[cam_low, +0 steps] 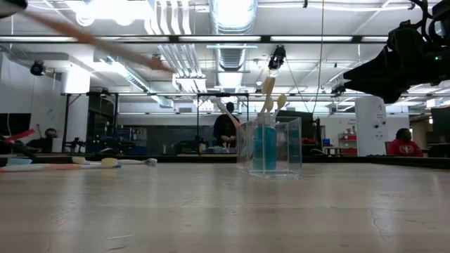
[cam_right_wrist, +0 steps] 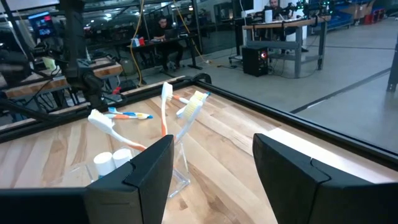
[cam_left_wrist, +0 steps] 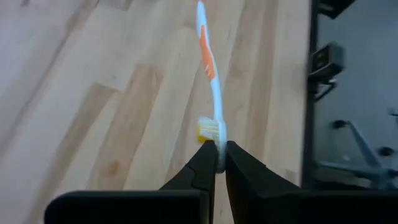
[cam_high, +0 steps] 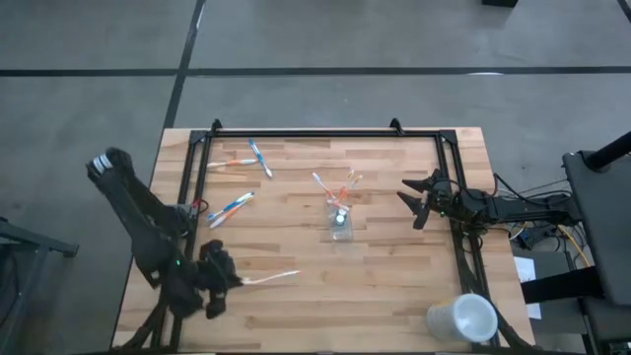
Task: Pick & Place toothbrushing station
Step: Put the orange toothbrush into the transparent
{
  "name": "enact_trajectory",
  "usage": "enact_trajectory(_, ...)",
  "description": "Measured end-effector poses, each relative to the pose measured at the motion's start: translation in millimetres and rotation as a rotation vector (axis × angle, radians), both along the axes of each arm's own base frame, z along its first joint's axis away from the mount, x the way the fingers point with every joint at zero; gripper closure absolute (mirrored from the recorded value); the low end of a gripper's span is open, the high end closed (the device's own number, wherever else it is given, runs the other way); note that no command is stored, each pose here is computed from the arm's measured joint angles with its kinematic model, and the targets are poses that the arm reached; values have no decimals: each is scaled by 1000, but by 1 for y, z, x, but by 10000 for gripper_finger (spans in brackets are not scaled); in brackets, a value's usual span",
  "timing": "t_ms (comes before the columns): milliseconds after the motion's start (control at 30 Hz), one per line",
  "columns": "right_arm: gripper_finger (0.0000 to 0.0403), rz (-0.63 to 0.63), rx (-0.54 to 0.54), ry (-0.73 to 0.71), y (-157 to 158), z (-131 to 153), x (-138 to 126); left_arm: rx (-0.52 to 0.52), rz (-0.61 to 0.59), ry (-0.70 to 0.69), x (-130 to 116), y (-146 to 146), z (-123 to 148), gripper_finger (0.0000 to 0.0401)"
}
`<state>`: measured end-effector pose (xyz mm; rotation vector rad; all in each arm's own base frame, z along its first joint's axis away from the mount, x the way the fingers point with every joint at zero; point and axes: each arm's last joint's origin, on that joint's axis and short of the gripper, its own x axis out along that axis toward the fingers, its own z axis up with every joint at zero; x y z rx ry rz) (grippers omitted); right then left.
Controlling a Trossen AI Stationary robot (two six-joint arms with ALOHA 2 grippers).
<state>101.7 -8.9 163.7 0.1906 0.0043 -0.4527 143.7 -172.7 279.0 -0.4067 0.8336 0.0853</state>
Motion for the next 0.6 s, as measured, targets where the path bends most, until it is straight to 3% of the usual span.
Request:
enact_trajectory(200,188,0,0,0,0,0,0,8,-22,9,-11,35,38,378)
enact_trajectory(600,188,0,0,0,0,0,0,253,-75,20,13,76,75,378)
